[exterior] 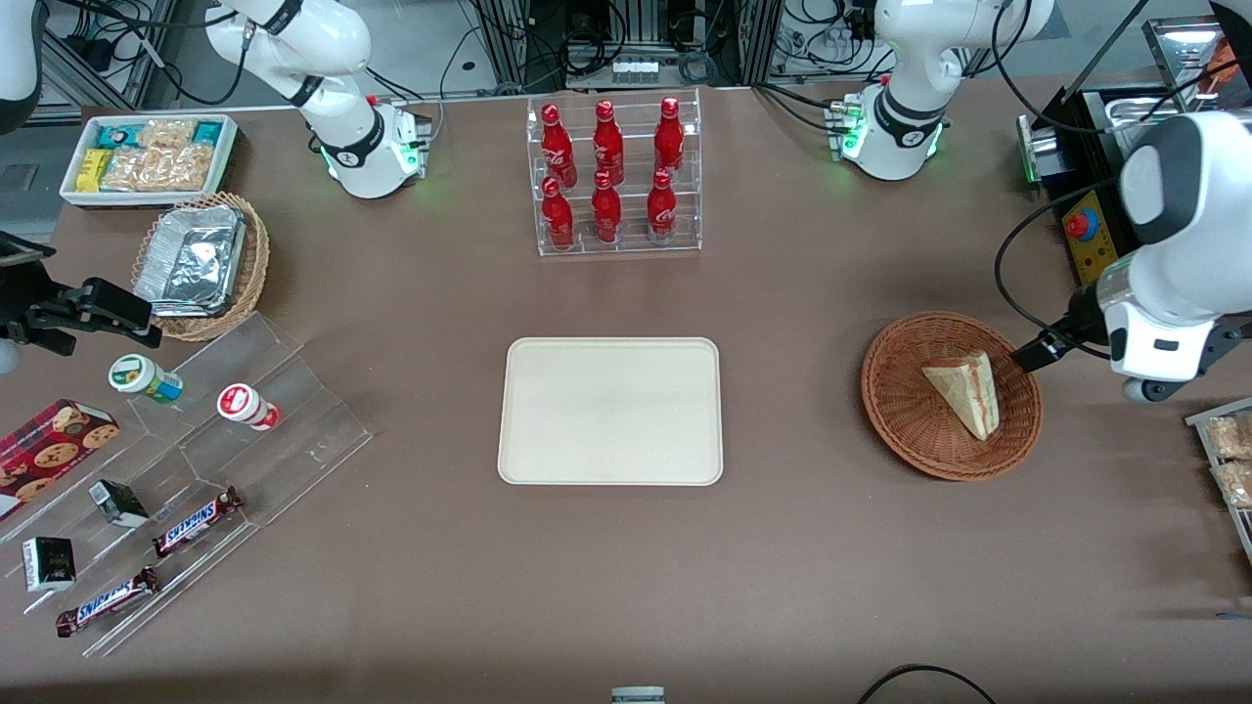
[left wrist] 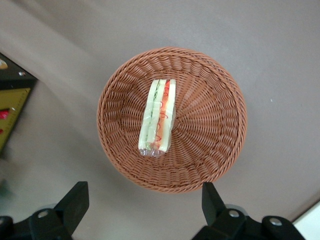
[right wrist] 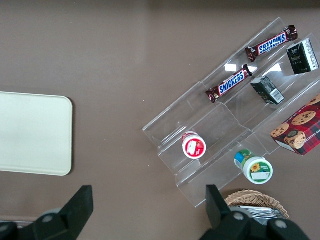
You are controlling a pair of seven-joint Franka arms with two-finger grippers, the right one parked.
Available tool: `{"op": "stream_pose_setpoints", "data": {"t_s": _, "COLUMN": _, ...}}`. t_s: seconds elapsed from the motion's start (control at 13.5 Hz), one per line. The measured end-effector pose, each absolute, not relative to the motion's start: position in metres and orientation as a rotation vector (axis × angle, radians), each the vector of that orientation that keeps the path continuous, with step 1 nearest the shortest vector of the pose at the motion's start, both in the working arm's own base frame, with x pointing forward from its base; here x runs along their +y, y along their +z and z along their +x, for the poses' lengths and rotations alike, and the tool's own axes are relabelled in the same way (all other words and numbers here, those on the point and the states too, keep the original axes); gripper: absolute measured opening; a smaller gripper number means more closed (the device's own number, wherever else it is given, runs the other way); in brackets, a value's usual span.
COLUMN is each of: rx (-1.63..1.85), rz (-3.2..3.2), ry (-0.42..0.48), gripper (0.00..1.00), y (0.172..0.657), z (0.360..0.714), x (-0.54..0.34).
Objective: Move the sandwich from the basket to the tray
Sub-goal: 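Move the left gripper over the wrapped sandwich in the wicker basket, then lower the open left gripper onto the sandwich end and close it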
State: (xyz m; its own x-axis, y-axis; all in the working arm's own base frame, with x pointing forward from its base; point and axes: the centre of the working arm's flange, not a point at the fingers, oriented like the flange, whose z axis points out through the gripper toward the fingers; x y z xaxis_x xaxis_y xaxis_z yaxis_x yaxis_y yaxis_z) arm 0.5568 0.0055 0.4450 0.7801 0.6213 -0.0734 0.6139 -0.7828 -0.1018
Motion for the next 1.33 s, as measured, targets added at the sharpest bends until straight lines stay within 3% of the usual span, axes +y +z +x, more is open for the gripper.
{"op": "stream_pose_setpoints", "data": {"t_s": 0.44, "rx": -1.128, "rz": -2.874, "ry": 0.081, "gripper": 1.00, "y": 0.385, "z": 0.530, "x": 0.001}}
{"op": "stream_pose_setpoints", "data": {"t_s": 1.33, "rx": -1.239, "rz": -2.853, "ry": 0.000, "gripper": 1.00, "y": 0.337, "z": 0.508, "x": 0.001}}
